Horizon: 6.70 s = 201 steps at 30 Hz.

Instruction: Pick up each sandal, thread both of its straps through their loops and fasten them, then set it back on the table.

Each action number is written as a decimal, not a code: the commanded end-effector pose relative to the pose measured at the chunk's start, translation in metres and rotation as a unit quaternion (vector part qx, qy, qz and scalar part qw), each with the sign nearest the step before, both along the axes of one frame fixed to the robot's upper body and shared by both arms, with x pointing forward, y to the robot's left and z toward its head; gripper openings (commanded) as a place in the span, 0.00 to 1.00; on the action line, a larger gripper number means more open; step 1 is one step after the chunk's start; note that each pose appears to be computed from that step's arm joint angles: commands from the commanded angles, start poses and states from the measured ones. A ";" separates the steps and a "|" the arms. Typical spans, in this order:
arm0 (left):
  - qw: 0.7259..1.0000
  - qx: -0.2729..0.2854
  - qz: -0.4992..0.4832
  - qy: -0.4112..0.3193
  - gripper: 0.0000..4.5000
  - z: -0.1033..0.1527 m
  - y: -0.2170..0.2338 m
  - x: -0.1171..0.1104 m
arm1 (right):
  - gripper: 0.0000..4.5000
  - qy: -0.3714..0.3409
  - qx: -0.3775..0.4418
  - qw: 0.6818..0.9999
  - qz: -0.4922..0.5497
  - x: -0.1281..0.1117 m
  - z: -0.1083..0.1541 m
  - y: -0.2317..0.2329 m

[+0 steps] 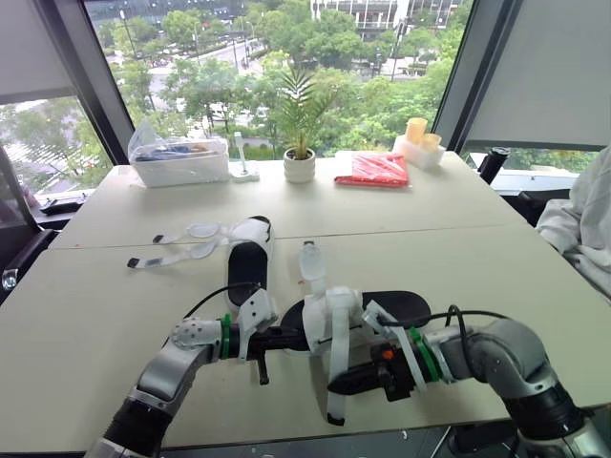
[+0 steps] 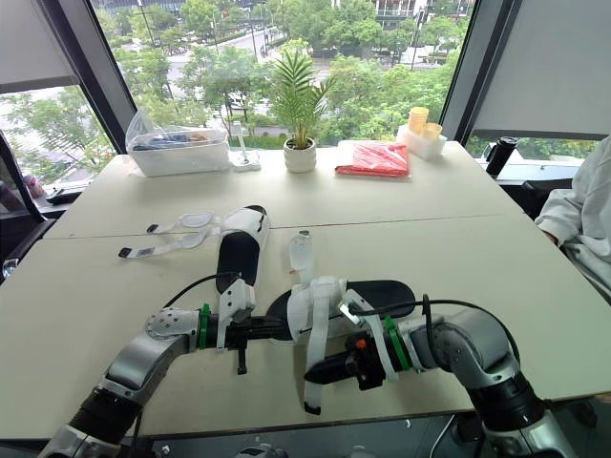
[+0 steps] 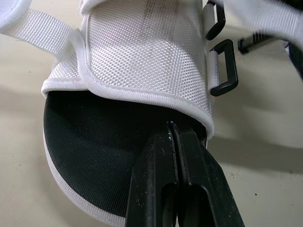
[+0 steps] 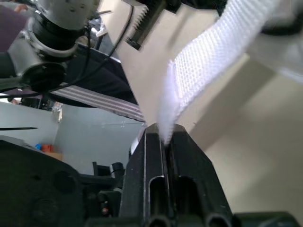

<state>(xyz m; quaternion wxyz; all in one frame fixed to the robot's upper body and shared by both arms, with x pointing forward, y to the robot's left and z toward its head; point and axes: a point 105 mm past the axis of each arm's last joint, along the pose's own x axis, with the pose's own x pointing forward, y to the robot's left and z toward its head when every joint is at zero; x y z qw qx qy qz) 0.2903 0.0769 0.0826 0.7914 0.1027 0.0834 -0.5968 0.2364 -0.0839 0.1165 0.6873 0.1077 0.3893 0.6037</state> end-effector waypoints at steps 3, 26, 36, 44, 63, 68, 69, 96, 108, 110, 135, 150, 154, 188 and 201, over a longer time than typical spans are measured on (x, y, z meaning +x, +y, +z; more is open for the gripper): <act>1.000 0.009 -0.008 0.006 0.00 -0.005 -0.003 -0.002 | 0.00 -0.056 0.030 0.998 -0.010 0.043 0.060 -0.011; 1.000 0.008 -0.002 0.000 0.00 -0.007 -0.003 -0.005 | 0.00 -0.155 -0.113 0.980 0.057 0.116 0.044 -0.042; 1.000 0.006 0.001 -0.001 0.00 -0.006 -0.003 -0.003 | 0.00 -0.205 -0.104 0.964 0.134 0.098 0.055 -0.027; 1.000 0.005 0.003 0.000 0.00 -0.006 -0.003 -0.003 | 0.00 -0.237 -0.096 0.954 0.155 0.090 0.056 -0.017; 1.000 0.004 0.002 0.001 0.00 -0.006 -0.004 -0.006 | 0.00 -0.292 -0.111 0.938 0.149 0.110 0.055 -0.015; 1.000 0.003 0.003 0.001 0.00 -0.006 -0.004 -0.006 | 0.00 -0.297 -0.109 0.934 0.164 0.106 0.057 -0.017; 1.000 0.003 0.003 0.001 0.00 -0.006 -0.004 -0.006 | 0.00 -0.298 -0.107 0.934 0.167 0.105 0.059 -0.017; 1.000 0.001 0.001 0.001 0.00 -0.006 -0.006 -0.006 | 0.00 -0.357 -0.129 0.887 0.263 0.079 0.059 -0.014; 1.000 -0.001 0.002 0.003 0.00 -0.008 -0.008 -0.009 | 0.00 -0.369 -0.126 0.881 0.267 0.082 0.071 -0.016; 1.000 -0.001 0.002 0.003 0.00 -0.008 -0.008 -0.008 | 0.00 -0.367 -0.123 0.883 0.267 0.081 0.073 -0.015; 1.000 -0.002 0.004 0.002 0.00 -0.007 -0.007 -0.007 | 0.00 -0.325 -0.127 0.885 0.309 0.057 0.047 -0.016; 1.000 -0.001 -0.003 0.011 0.00 -0.011 -0.011 -0.012 | 0.00 -0.290 -0.091 0.909 0.286 0.046 0.060 -0.012; 1.000 -0.002 -0.003 0.011 0.00 -0.011 -0.011 -0.012 | 0.00 -0.291 -0.107 0.907 0.284 0.046 0.054 -0.018; 1.000 -0.006 -0.008 0.015 0.00 -0.013 -0.016 -0.011 | 0.99 -0.156 -0.091 0.984 0.006 -0.018 0.031 -0.069; 1.000 -0.008 -0.012 0.016 0.00 -0.011 -0.017 -0.009 | 0.99 -0.146 -0.065 0.985 -0.061 0.005 -0.001 -0.052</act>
